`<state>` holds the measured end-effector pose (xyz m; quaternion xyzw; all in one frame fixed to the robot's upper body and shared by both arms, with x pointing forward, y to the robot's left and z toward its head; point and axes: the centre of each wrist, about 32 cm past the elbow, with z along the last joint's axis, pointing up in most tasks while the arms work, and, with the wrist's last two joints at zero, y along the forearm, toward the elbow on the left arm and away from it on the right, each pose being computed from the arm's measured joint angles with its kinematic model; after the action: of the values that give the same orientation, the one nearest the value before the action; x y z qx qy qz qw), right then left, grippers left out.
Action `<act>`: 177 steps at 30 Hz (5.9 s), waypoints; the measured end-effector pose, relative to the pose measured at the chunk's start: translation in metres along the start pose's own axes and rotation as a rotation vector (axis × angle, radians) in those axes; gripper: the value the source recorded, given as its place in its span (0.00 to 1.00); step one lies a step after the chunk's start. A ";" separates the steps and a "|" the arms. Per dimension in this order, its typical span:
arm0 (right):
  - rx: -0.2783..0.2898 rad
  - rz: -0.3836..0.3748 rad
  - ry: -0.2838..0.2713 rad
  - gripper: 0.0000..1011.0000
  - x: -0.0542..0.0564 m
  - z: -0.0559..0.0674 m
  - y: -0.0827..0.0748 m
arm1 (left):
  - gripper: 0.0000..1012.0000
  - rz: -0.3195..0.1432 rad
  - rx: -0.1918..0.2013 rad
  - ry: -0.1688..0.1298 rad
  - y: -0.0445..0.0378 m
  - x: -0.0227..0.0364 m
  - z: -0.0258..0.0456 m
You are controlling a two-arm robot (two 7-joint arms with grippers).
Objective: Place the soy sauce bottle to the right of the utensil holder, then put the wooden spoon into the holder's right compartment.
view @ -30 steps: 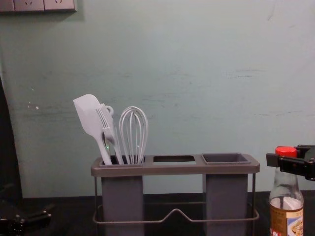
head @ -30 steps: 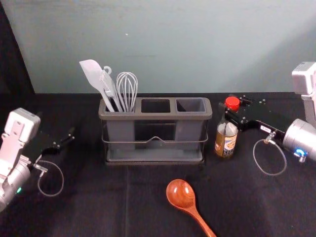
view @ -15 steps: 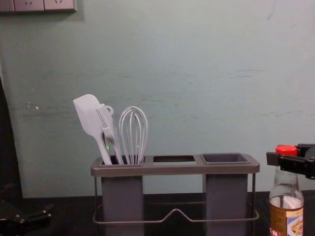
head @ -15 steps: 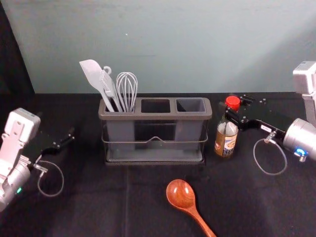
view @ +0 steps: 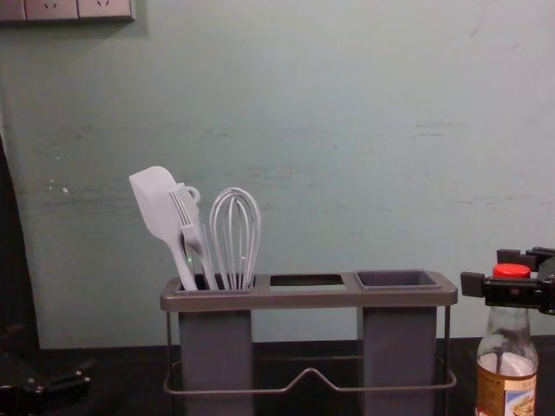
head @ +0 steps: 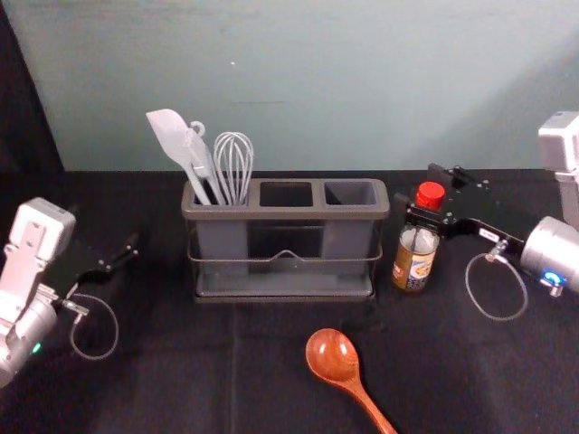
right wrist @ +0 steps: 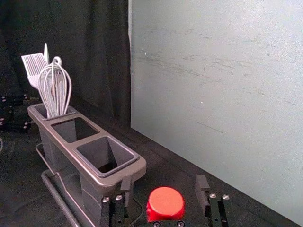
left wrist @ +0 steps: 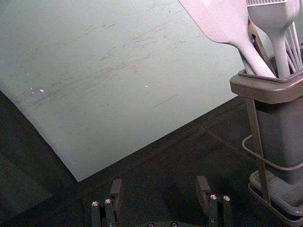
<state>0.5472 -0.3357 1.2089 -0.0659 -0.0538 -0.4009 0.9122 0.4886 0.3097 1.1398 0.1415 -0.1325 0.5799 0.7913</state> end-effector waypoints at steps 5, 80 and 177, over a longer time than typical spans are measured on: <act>0.000 0.000 0.000 0.97 0.000 0.000 0.000 | 1.00 0.000 0.000 0.000 0.0000 0.0000 0.0000; -0.710 0.133 0.077 0.99 -0.139 0.103 0.028 | 1.00 0.000 0.000 0.000 0.0000 0.0000 0.0000; -0.837 0.080 0.061 0.94 -0.157 0.063 0.067 | 1.00 0.000 0.000 0.000 0.0000 0.0000 0.0000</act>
<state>0.4883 -0.1664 1.2423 -0.4211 0.1432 -0.3543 0.8226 0.4886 0.3097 1.1398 0.1415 -0.1325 0.5799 0.7913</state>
